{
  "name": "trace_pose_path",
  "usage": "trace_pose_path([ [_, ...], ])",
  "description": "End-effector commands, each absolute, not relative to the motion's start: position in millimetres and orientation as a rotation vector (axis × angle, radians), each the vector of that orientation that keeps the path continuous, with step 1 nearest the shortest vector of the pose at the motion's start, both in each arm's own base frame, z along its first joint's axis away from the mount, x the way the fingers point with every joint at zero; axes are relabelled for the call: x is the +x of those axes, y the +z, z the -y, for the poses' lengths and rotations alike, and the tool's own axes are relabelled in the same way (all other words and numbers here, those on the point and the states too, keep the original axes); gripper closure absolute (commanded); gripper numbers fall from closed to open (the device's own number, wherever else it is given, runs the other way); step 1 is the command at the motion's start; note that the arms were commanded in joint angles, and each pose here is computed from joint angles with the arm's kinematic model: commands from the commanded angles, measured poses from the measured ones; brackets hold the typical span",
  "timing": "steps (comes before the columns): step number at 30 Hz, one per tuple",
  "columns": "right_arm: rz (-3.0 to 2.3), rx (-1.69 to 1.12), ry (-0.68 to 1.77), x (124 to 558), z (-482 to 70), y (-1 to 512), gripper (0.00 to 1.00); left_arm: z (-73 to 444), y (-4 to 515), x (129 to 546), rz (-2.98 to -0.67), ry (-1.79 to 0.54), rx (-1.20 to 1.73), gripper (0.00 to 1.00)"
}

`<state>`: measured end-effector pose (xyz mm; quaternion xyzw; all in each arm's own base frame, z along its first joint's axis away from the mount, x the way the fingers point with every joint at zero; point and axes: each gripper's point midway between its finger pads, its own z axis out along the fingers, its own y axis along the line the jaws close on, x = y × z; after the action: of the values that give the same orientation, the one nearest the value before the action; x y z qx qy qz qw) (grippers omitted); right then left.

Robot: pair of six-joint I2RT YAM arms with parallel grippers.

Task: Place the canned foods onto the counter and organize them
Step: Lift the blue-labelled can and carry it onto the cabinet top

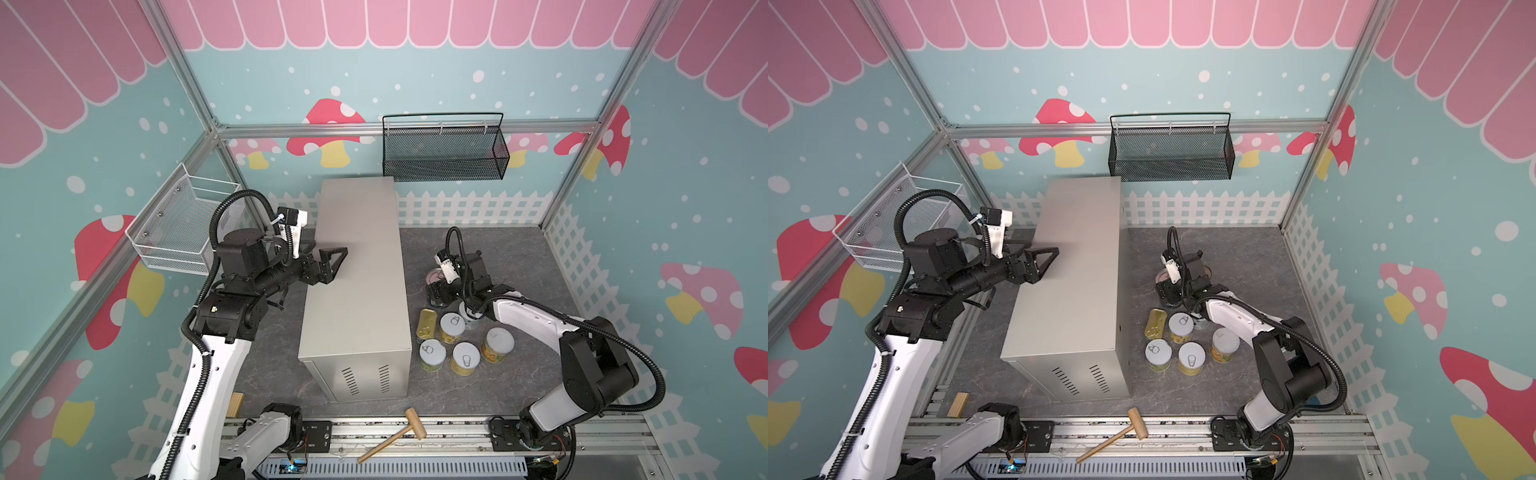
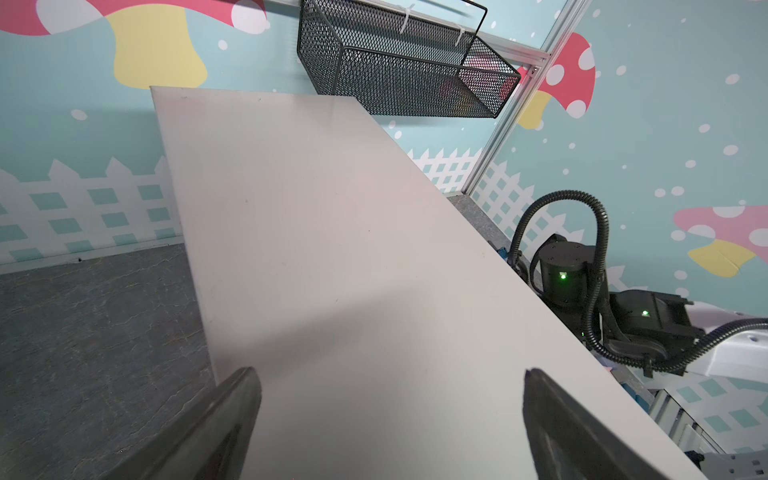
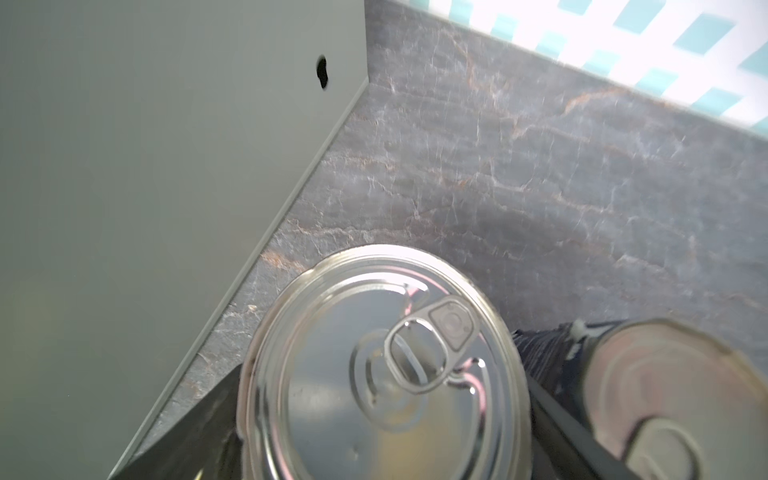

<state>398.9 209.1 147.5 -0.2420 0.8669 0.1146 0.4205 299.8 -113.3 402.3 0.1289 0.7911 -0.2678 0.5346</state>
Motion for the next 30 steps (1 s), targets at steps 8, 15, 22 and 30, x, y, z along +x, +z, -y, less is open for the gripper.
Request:
trace_pose_path([
  [8,-1.757,-0.66,0.324,409,-228,333,0.53,113,403,299,-1.879,-0.636,0.302,0.01],
  [15,-1.659,-0.683,0.336,397,-228,418,0.53,121,406,291,-1.86,-0.672,0.363,0.01],
  [22,-1.519,-0.777,0.441,365,-239,502,0.53,124,407,281,-1.856,-0.682,0.412,0.01],
  [30,-1.311,-0.955,0.697,318,-269,568,0.51,138,417,263,-1.789,-0.739,0.544,0.01],
])
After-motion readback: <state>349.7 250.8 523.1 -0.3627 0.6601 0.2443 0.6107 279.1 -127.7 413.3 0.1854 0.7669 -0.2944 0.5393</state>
